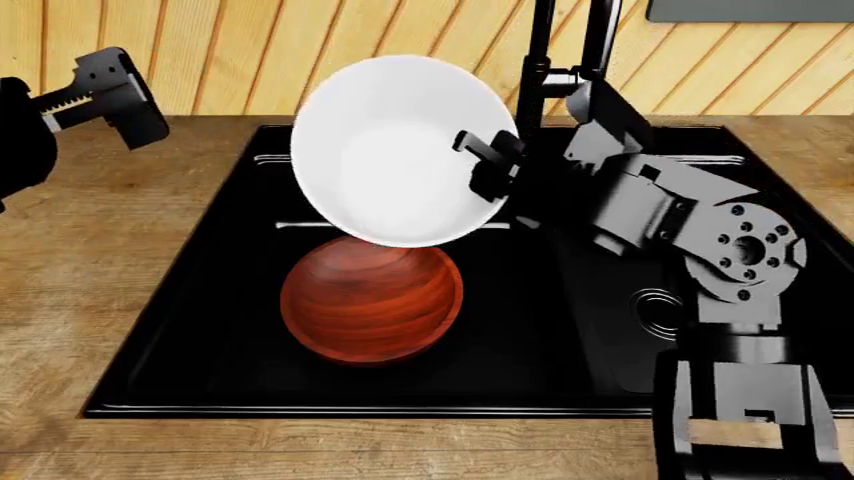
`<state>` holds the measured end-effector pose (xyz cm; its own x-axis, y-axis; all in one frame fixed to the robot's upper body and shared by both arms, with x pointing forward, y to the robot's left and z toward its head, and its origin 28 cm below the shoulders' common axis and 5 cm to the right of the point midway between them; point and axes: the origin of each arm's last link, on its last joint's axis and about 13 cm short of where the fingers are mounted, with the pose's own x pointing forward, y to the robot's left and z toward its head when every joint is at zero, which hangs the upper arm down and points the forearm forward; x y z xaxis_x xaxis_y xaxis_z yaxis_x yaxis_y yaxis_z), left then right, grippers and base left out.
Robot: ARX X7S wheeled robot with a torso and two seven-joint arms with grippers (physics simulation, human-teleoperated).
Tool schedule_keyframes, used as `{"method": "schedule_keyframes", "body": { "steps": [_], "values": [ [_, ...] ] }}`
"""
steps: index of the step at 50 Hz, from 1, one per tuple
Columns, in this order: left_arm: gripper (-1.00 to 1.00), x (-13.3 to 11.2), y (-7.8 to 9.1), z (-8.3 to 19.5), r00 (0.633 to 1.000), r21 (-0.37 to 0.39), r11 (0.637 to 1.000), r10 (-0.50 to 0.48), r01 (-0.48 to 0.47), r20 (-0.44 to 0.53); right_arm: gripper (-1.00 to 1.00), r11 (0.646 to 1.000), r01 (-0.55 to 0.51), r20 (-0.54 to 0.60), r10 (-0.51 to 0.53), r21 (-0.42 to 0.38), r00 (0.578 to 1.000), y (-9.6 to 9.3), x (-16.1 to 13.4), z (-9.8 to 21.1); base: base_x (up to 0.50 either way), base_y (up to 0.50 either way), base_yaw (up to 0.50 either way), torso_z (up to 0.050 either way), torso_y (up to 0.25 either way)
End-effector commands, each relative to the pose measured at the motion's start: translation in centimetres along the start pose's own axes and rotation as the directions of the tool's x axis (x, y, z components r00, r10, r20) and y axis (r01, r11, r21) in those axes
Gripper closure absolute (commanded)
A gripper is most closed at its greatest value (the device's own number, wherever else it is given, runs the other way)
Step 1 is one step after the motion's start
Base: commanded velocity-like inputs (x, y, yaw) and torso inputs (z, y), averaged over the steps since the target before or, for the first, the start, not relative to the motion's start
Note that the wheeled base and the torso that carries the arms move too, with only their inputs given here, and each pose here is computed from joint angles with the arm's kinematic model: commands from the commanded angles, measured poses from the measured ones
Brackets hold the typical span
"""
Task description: Stack the bowls in the sink.
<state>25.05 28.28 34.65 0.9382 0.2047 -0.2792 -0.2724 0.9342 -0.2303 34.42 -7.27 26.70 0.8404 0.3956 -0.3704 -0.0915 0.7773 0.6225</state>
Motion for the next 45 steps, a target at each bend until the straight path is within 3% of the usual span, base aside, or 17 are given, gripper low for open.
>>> {"method": "schedule_keyframes", "body": {
  "steps": [1,26,45],
  "values": [
    [-1.0,0.2,0.2,0.1,1.0,-0.012,1.0,0.002,-0.001,0.012,1.0,0.994,0.08,-0.024,-0.081,-0.071,0.996,-0.4,1.6,-0.7,0.0,0.0,0.0,0.0,0.0],
    [-1.0,-0.4,0.2,0.1,1.0,-0.021,1.0,-0.011,0.011,0.002,1.0,0.991,0.108,-0.134,-0.119,-0.083,0.984,-1.5,5.8,-3.1,0.0,0.0,0.0,0.0,0.0],
    [-1.0,-0.2,0.1,0.4,1.0,-0.021,1.0,-0.015,0.015,0.007,1.0,0.99,0.1,-0.186,-0.118,-0.104,0.975,-1.8,7.2,-4.4,0.0,0.0,0.0,0.0,0.0]
  ]
}}
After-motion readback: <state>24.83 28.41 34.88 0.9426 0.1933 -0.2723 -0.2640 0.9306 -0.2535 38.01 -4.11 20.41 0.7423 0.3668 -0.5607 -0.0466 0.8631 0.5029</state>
